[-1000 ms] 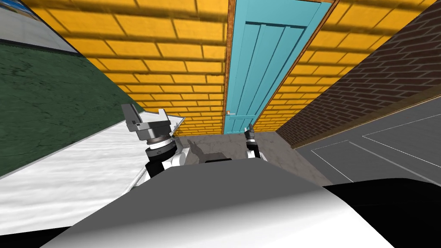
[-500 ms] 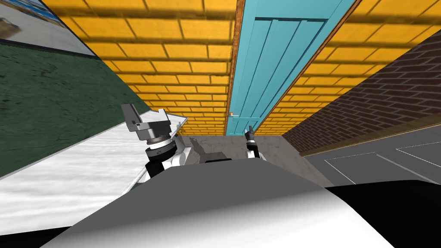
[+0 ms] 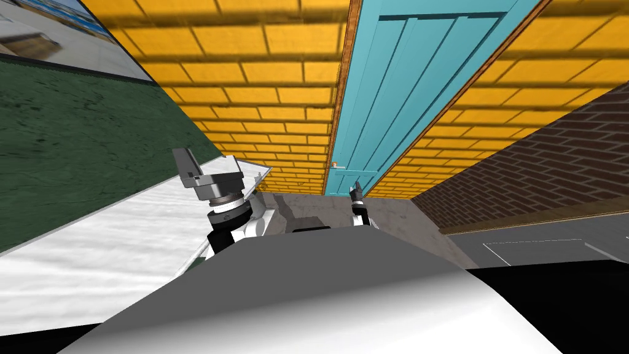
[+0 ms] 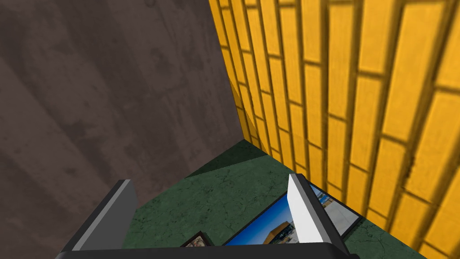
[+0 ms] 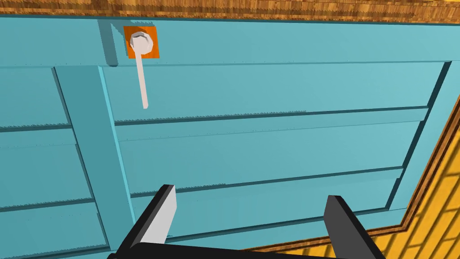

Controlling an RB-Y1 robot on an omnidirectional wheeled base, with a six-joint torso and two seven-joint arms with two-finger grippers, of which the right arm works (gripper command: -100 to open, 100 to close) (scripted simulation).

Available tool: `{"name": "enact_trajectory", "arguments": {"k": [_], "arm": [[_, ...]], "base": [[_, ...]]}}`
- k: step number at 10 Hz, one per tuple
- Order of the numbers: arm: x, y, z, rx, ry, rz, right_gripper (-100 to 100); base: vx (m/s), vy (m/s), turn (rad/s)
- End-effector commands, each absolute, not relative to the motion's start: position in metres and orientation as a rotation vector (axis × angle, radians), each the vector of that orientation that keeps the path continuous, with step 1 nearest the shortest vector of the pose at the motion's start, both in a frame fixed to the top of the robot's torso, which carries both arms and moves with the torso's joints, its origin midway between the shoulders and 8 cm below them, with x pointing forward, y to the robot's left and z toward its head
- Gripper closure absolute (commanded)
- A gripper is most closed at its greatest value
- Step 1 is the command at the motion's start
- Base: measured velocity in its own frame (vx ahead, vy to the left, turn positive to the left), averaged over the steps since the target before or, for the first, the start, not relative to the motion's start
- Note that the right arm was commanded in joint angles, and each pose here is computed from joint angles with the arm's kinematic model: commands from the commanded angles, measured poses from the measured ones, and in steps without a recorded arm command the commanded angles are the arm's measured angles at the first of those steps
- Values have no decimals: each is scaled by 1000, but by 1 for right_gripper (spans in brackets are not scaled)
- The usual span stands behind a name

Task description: Pull the door open

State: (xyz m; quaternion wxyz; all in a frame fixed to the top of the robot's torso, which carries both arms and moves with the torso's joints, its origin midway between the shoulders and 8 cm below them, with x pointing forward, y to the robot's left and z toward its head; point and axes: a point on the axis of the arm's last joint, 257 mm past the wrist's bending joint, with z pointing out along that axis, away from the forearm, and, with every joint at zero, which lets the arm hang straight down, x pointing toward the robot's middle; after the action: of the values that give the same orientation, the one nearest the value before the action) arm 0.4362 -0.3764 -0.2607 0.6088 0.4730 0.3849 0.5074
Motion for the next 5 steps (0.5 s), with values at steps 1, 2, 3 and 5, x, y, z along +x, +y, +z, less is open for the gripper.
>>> {"name": "enact_trajectory", "arguments": {"k": [1,2,3,5], "arm": [[436,-385,-273,1116,893,1151,-100],[436,-390,-280,1130,895,1139,-100],[436,-390,-280,1130,895,1139,-100],[436,-399,-293,1156,898,1115,-100]], "base": [[104,-27,117],[112,-45,136],[68,-26,51],[62,-6,114]]}}
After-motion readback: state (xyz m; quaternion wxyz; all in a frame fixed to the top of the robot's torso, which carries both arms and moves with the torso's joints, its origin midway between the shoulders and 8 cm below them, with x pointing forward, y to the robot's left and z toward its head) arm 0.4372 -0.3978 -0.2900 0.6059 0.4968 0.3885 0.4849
